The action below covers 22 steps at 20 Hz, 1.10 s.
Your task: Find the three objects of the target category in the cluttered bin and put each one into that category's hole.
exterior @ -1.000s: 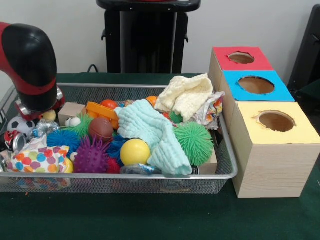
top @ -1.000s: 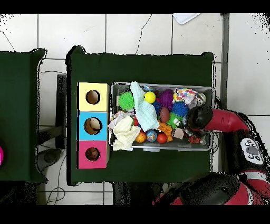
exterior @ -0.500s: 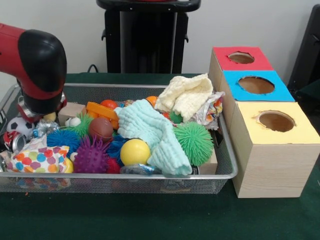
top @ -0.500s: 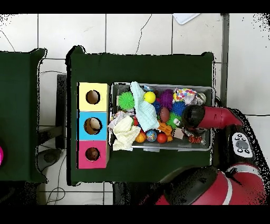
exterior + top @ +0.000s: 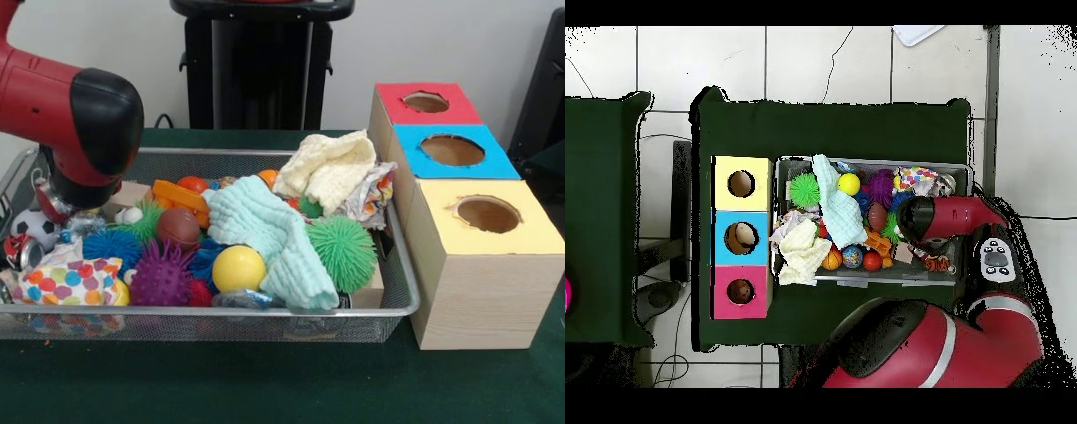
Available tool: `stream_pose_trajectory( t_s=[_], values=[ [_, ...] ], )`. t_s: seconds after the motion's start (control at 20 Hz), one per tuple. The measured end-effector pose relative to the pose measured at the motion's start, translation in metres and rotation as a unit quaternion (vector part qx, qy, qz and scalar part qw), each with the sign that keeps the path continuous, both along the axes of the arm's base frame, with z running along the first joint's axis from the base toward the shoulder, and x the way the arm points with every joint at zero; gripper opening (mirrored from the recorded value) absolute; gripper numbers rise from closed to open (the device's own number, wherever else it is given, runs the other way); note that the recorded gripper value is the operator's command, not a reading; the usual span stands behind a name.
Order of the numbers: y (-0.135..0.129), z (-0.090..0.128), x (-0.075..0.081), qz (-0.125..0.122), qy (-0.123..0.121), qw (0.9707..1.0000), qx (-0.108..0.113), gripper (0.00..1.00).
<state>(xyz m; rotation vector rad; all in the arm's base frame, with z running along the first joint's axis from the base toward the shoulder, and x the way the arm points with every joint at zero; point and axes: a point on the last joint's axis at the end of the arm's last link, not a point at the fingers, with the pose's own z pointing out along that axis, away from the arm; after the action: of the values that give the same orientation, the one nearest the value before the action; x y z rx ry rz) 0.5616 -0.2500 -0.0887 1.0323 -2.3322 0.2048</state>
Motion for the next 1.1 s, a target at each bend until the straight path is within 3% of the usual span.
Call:
stream_pose_trajectory(
  t_s=[0.15, 0.2, 0.65, 0.9, 1.05, 1.1],
  values=[
    [0.001, -0.001, 0.000, 0.005, 0.003, 1.0000, -0.006, 1.00],
    [0.001, -0.001, 0.002, 0.011, 0.002, 0.9999, -0.012, 0.00],
    [-0.011, 0.002, 0.006, 0.008, -0.020, 0.9997, -0.014, 0.00],
    [-0.016, 0.008, 0.007, -0.021, -0.053, 0.9983, 0.010, 0.00],
    [-0.023, 0.019, 0.008, -0.065, -0.092, 0.9927, 0.043, 0.00],
    [-0.026, 0.023, 0.009, -0.083, -0.107, 0.9893, 0.055, 0.00]
  ],
)
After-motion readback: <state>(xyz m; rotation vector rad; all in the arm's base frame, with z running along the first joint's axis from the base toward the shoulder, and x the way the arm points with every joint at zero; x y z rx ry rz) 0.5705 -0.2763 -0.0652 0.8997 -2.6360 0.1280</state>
